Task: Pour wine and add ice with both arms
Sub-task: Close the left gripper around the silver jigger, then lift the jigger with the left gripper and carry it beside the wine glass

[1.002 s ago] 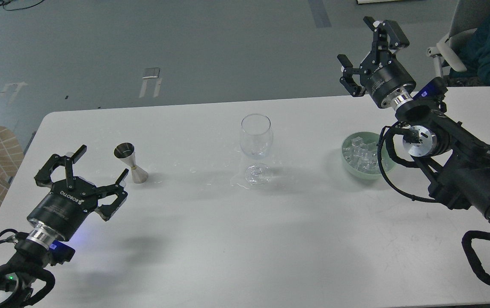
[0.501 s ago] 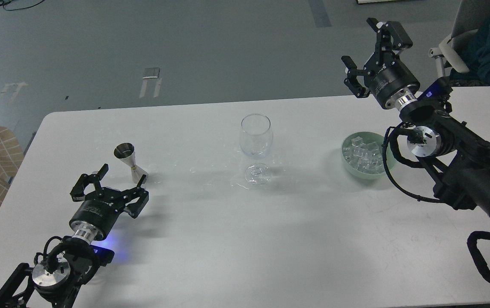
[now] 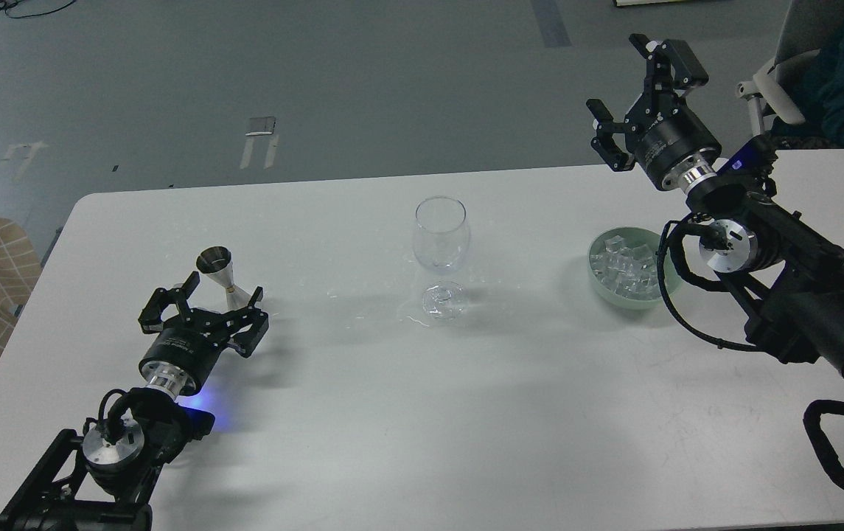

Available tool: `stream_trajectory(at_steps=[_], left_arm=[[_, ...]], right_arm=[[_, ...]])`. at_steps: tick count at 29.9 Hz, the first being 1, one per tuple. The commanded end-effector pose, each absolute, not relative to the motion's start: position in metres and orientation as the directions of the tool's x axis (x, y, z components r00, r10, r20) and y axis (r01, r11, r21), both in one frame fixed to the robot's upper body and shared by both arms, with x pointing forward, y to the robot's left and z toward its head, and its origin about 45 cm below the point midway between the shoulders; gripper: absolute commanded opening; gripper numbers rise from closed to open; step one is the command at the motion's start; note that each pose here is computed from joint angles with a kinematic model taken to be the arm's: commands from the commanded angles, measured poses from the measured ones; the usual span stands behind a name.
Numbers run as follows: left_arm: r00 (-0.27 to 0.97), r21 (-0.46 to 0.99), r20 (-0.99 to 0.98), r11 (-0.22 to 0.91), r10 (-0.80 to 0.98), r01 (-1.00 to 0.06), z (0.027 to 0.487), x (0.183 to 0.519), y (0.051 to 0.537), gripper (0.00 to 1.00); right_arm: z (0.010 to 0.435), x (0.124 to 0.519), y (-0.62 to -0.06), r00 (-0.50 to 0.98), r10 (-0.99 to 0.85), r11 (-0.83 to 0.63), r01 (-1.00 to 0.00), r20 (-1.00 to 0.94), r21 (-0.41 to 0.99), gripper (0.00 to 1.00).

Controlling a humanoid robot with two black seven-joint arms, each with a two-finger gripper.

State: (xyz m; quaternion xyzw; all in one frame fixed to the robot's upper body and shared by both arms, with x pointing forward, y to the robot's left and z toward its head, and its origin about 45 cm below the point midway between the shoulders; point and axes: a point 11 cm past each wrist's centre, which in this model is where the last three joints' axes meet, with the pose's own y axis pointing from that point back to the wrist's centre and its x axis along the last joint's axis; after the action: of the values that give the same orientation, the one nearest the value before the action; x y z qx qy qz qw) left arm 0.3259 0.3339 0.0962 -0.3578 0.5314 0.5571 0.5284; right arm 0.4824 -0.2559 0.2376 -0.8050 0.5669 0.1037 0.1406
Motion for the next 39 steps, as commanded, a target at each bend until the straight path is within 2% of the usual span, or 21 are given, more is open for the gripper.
stream_trajectory(at_steps=[1, 8, 12, 14, 17, 21, 25, 28, 29, 32, 35, 38, 39], left_arm=[[-0.202, 0.229, -0.957, 0.115, 0.211, -0.967, 0.093, 0.329, 0.336, 0.98], [-0.202, 0.231, -0.955, 0.116, 0.217, -0.966, 0.094, 0.336, 0.335, 0.93], [-0.198, 0.228, -0.955, 0.118, 0.219, -0.967, 0.096, 0.34, 0.334, 0.78], [-0.21, 0.239, -0.953, 0.116, 0.22, -0.964, 0.095, 0.34, 0.334, 0.77], [-0.23, 0.258, -0.949, 0.111, 0.216, -0.96, 0.092, 0.34, 0.334, 0.67], [-0.231, 0.258, -0.95, 0.112, 0.212, -0.96, 0.091, 0.34, 0.332, 0.62], [-0.23, 0.259, -0.949, 0.112, 0.216, -0.959, 0.092, 0.34, 0.332, 0.52], [-0.229, 0.257, -0.949, 0.112, 0.217, -0.96, 0.092, 0.34, 0.332, 0.36], [-0.231, 0.259, -0.948, 0.113, 0.218, -0.959, 0.091, 0.34, 0.332, 0.26], [-0.22, 0.25, -0.95, 0.117, 0.22, -0.961, 0.092, 0.34, 0.332, 0.11], [-0.22, 0.25, -0.95, 0.117, 0.22, -0.961, 0.092, 0.34, 0.332, 0.1], [-0.223, 0.252, -0.95, 0.117, 0.219, -0.961, 0.091, 0.339, 0.331, 0.0], [-0.226, 0.255, -0.949, 0.115, 0.218, -0.96, 0.091, 0.34, 0.331, 0.0]], right_arm=[[0.238, 0.482, -0.257, 0.335, -0.884, -0.317, -0.942, -0.326, -0.109, 1.0], [0.237, 0.482, -0.257, 0.335, -0.884, -0.317, -0.942, -0.325, -0.107, 1.0], [0.237, 0.482, -0.257, 0.334, -0.884, -0.316, -0.943, -0.326, -0.108, 1.0], [0.237, 0.482, -0.256, 0.335, -0.884, -0.318, -0.942, -0.326, -0.107, 1.0], [0.236, 0.482, -0.257, 0.334, -0.885, -0.317, -0.943, -0.326, -0.105, 1.0], [0.235, 0.481, -0.258, 0.331, -0.885, -0.315, -0.944, -0.327, -0.103, 1.0], [0.235, 0.481, -0.257, 0.333, -0.885, -0.317, -0.943, -0.327, -0.103, 1.0], [0.234, 0.481, -0.257, 0.333, -0.884, -0.317, -0.943, -0.327, -0.102, 1.0], [0.234, 0.48, -0.257, 0.333, -0.884, -0.317, -0.943, -0.328, -0.102, 1.0], [0.234, 0.48, -0.257, 0.333, -0.884, -0.317, -0.943, -0.328, -0.102, 1.0], [0.235, 0.481, -0.257, 0.333, -0.884, -0.317, -0.943, -0.328, -0.104, 1.0], [0.235, 0.481, -0.257, 0.333, -0.884, -0.317, -0.943, -0.328, -0.104, 1.0], [0.234, 0.48, -0.257, 0.332, -0.884, -0.317, -0.943, -0.329, -0.102, 1.0]])
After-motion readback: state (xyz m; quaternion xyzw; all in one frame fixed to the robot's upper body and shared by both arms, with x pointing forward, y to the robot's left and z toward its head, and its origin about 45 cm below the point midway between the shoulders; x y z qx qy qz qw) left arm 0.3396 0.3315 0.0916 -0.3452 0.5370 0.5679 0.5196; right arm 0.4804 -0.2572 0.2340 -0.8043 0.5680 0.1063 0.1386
